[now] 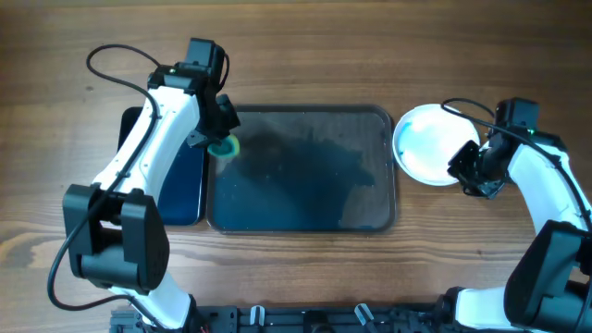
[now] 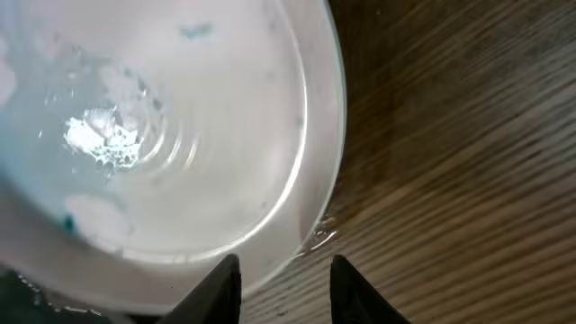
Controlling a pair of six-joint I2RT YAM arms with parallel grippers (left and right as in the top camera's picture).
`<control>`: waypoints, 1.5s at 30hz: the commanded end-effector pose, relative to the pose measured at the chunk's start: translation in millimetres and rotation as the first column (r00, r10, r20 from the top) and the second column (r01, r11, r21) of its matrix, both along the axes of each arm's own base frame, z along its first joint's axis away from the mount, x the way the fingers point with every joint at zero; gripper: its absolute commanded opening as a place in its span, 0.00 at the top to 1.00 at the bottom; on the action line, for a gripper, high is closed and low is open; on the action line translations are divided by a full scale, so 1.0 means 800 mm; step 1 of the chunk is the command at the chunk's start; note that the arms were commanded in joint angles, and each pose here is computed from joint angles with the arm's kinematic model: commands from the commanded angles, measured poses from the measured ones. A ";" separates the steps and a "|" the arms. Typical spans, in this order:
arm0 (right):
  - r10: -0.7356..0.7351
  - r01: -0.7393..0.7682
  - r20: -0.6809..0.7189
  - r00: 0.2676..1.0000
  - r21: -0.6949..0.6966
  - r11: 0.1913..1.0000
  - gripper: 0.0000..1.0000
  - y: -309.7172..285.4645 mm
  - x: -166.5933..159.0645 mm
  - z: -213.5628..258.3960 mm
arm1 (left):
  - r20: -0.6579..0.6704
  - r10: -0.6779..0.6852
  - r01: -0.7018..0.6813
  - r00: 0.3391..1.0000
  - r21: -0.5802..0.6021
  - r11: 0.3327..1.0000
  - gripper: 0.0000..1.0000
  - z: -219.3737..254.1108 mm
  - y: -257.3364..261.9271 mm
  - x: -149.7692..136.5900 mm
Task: Clean dirty plates on tray and stack at the side
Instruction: 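Lower the plate onto the stack right of the tray, release, then place the sponge in the left blue tray with the left gripper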
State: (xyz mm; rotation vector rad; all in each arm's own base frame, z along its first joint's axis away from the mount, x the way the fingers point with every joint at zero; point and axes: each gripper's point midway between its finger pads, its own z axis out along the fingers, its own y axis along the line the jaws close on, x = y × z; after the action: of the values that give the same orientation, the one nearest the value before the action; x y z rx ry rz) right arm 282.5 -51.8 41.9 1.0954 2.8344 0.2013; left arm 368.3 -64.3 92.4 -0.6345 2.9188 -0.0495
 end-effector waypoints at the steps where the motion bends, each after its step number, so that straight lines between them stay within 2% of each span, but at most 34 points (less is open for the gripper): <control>1: 0.037 -0.035 0.086 0.996 -0.021 0.999 0.64 -0.007 0.037 0.056 | 0.055 -0.089 0.089 0.995 0.006 0.996 0.96 0.038 0.018 0.007; 4: 0.113 -0.109 0.188 0.976 -0.030 0.994 0.62 0.003 0.065 0.117 | 0.030 -0.215 0.213 0.976 0.041 0.976 0.96 0.046 0.038 -0.004; 7: 0.192 -0.192 0.267 0.944 -0.027 0.981 0.59 0.029 0.084 0.152 | -0.005 -0.264 0.263 0.965 0.057 0.963 0.96 0.042 0.055 -0.010; 12: 0.309 -0.305 0.286 0.907 -0.058 0.950 0.56 0.073 0.093 0.157 | -0.070 -0.192 0.199 0.979 0.122 0.972 0.96 0.028 0.098 -0.023; 19: 0.407 -0.395 0.299 0.863 -0.102 0.913 0.56 0.116 0.098 0.159 | -0.184 -0.048 0.079 0.982 0.162 0.984 0.94 -0.014 0.149 -0.067; 25: 0.426 -0.414 0.299 0.854 -0.106 0.904 0.56 0.121 0.098 0.159 | -0.217 -0.016 0.049 0.976 0.146 0.988 0.66 -0.022 0.153 -0.081; 26: 0.442 -0.432 0.301 0.845 -0.105 0.896 0.56 0.123 0.097 0.159 | -0.221 -0.013 0.044 0.975 0.137 0.990 0.55 -0.018 0.151 -0.083; 28: 0.465 -0.455 0.297 0.834 -0.108 0.884 0.55 0.124 0.095 0.159 | -0.214 -0.014 0.043 0.977 0.134 0.990 0.18 -0.006 0.150 -0.081; 29: 0.482 -0.471 0.292 0.826 -0.112 0.875 0.55 0.124 0.093 0.158 | -0.190 -0.015 0.040 0.982 0.129 0.991 0.05 0.012 0.149 -0.075; 31: 0.509 -0.501 0.299 0.807 -0.110 0.858 0.54 0.128 0.092 0.162 | -0.116 -0.022 0.034 0.993 0.098 0.995 0.00 0.047 0.141 -0.061; 35: 0.555 -0.541 0.307 0.773 -0.137 0.830 0.54 0.129 0.086 0.189 | 0.124 -0.044 0.046 0.991 -0.010 0.999 0.00 0.129 0.114 -0.030; 37: 0.586 -0.561 0.316 0.746 -0.176 0.809 0.52 0.126 0.082 0.216 | 0.211 -0.057 0.074 0.976 -0.073 0.995 0.00 0.156 0.097 -0.028; 40: 0.645 -0.601 0.322 0.693 -0.238 0.763 0.45 0.122 0.067 0.266 | 0.264 -0.067 0.101 0.962 -0.118 0.988 0.00 0.177 0.083 -0.034; 42: 0.644 -0.591 0.337 0.686 -0.257 0.764 0.44 0.120 0.054 0.294 | 0.266 -0.067 0.101 0.962 -0.117 0.988 0.00 0.178 0.084 -0.034; 44: 0.618 -0.561 0.376 0.691 -0.261 0.786 0.32 0.119 0.037 0.324 | 0.263 -0.067 0.101 0.963 -0.118 0.988 0.00 0.177 0.084 -0.033; 45: 0.606 -0.546 0.396 0.690 -0.266 0.795 0.12 0.119 0.030 0.335 | 0.263 -0.067 0.101 0.963 -0.118 0.988 0.00 0.177 0.083 -0.033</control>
State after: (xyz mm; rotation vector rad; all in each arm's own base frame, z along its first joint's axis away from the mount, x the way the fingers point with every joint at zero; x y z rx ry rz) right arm 321.1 45.9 270.5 0.0510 2.6913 0.2896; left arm 339.3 7.9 233.8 -0.4784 2.7002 -0.2550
